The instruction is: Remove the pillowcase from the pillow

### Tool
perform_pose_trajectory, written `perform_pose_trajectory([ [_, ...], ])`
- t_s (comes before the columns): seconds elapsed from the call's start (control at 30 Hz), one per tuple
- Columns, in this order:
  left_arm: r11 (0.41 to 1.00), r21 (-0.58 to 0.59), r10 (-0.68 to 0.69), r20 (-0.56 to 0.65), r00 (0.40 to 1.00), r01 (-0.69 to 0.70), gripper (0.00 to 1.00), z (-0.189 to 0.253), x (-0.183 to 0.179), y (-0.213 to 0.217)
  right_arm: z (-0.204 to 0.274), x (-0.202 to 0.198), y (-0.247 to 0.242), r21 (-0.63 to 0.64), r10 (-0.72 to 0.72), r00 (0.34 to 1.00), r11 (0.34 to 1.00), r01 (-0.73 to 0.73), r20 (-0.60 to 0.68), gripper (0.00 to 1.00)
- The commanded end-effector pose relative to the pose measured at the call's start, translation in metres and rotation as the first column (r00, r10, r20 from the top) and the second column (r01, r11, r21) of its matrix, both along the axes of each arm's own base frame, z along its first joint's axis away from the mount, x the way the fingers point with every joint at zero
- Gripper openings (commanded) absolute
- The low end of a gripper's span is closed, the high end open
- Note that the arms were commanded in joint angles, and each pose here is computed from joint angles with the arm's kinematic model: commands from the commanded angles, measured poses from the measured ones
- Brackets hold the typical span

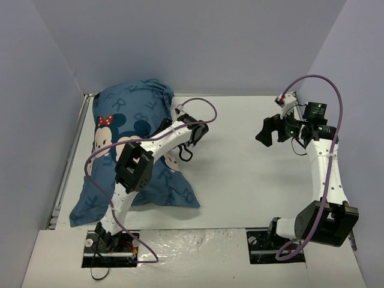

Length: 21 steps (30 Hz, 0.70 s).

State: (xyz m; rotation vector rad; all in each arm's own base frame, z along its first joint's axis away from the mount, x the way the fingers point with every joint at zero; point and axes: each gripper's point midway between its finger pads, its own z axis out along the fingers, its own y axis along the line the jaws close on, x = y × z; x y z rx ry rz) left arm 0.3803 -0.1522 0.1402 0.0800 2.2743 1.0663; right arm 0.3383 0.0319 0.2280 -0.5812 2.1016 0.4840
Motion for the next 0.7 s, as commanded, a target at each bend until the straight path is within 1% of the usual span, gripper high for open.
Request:
perform_pose_trajectory([
  [0.0, 0.998, 0.035, -0.052, -0.142, 0.989, 0.058, 0.39, 0.027, -0.011, 0.018, 0.003, -0.003, 0.006, 0.033, 0.029, 1.0, 0.999, -0.029, 0.004, 1.0],
  [0.03, 0.997, 0.004, -0.072, -0.147, 0.987, 0.073, 0.31, 0.031, -0.011, 0.015, 0.003, -0.003, 0.006, 0.031, 0.03, 1.0, 0.999, -0.03, 0.007, 1.0],
  [0.07, 0.989, -0.105, -0.115, -0.144, 0.983, 0.101, 0.15, 0.031, -0.009, -0.002, 0.005, -0.003, 0.006, 0.028, 0.032, 0.999, 0.999, -0.032, 0.014, 1.0],
  [0.1, 0.974, -0.17, -0.174, -0.136, 0.975, 0.15, 0.08, 0.048, -0.011, -0.009, 0.006, -0.002, 0.006, 0.022, 0.034, 0.999, 0.999, -0.034, 0.019, 1.0],
  [0.13, 0.922, -0.328, -0.257, -0.125, 0.958, 0.205, 0.03, 0.051, -0.011, -0.036, 0.008, -0.002, 0.006, 0.019, 0.037, 0.999, 0.999, -0.038, 0.028, 0.99],
  [0.17, 0.877, -0.387, -0.356, -0.124, 0.926, 0.285, 0.02, 0.061, -0.016, -0.054, 0.011, -0.001, 0.006, 0.013, 0.041, 0.998, 0.999, -0.042, 0.04, 0.99],
  [0.2, 0.805, -0.471, -0.443, -0.074, 0.894, 0.36, 0.02, 0.083, -0.023, -0.072, 0.013, -0.001, 0.007, 0.014, 0.051, 0.997, 0.999, -0.051, 0.05, 0.99],
  [0.23, 0.703, -0.554, -0.553, -0.033, 0.832, 0.445, 0.02, 0.094, -0.03, -0.101, 0.015, 0.0, 0.007, 0.011, 0.057, 0.996, 0.998, -0.058, 0.062, 0.98],
  [0.27, 0.529, -0.645, -0.713, 0.014, 0.701, 0.551, 0.02, 0.114, -0.058, -0.145, 0.018, 0.001, 0.008, 0.012, 0.063, 0.995, 0.998, -0.064, 0.071, 0.98],
  [0.3, 0.446, -0.663, -0.765, 0.065, 0.641, 0.6, 0.02, 0.133, -0.072, -0.161, 0.021, 0.003, 0.009, 0.011, 0.07, 0.993, 0.997, -0.071, 0.091, 0.97],
  [0.33, 0.386, -0.681, -0.802, 0.086, 0.591, 0.622, 0.02, 0.144, -0.086, -0.172, 0.025, 0.004, 0.012, 0.023, 0.075, 0.992, 0.997, -0.078, 0.103, 0.97],
  [0.37, 0.305, -0.697, -0.823, 0.151, 0.548, 0.649, 0.02, 0.169, -0.098, -0.184, 0.027, 0.007, 0.011, 0.029, 0.065, 0.991, 0.997, -0.069, 0.113, 0.97],
  [0.4, 0.247, -0.72, -0.833, 0.185, 0.522, 0.649, 0.02, 0.182, -0.111, -0.191, 0.033, 0.013, 0.01, 0.031, 0.053, 0.988, 0.998, -0.058, 0.143, 0.96],
  [0.47, 0.163, -0.739, -0.828, 0.258, 0.498, 0.654, 0.02, 0.204, -0.123, -0.195, 0.039, 0.02, 0.008, 0.061, 0.005, 0.99, 0.998, -0.014, 0.14, 0.96],
  [0.5, 0.142, -0.743, -0.804, 0.299, 0.515, 0.654, 0.02, 0.219, -0.131, -0.185, 0.048, 0.028, 0.006, 0.067, -0.02, 0.985, 0.998, 0.009, 0.173, 0.96],
  [0.57, 0.119, -0.737, -0.767, 0.358, 0.533, 0.665, 0.02, 0.231, -0.131, -0.175, 0.06, 0.036, 0.004, 0.109, -0.075, 0.979, 0.993, 0.055, 0.192, 0.96],
  [0.6, 0.118, -0.756, -0.74, 0.366, 0.565, 0.644, 0.02, 0.232, -0.141, -0.157, 0.066, 0.04, 0.003, 0.131, -0.099, 0.975, 0.989, 0.073, 0.201, 0.96],
  [0.63, 0.1, -0.756, -0.686, 0.418, 0.595, 0.647, 0.02, 0.241, -0.13, -0.145, 0.07, 0.042, 0.003, 0.163, -0.132, 0.972, 0.982, 0.1, 0.196, 0.96],
  [0.67, 0.09, -0.777, -0.628, 0.442, 0.641, 0.624, 0.02, 0.243, -0.129, -0.131, 0.078, 0.049, 0.002, 0.225, -0.186, 0.964, 0.964, 0.142, 0.191, 0.96],
])
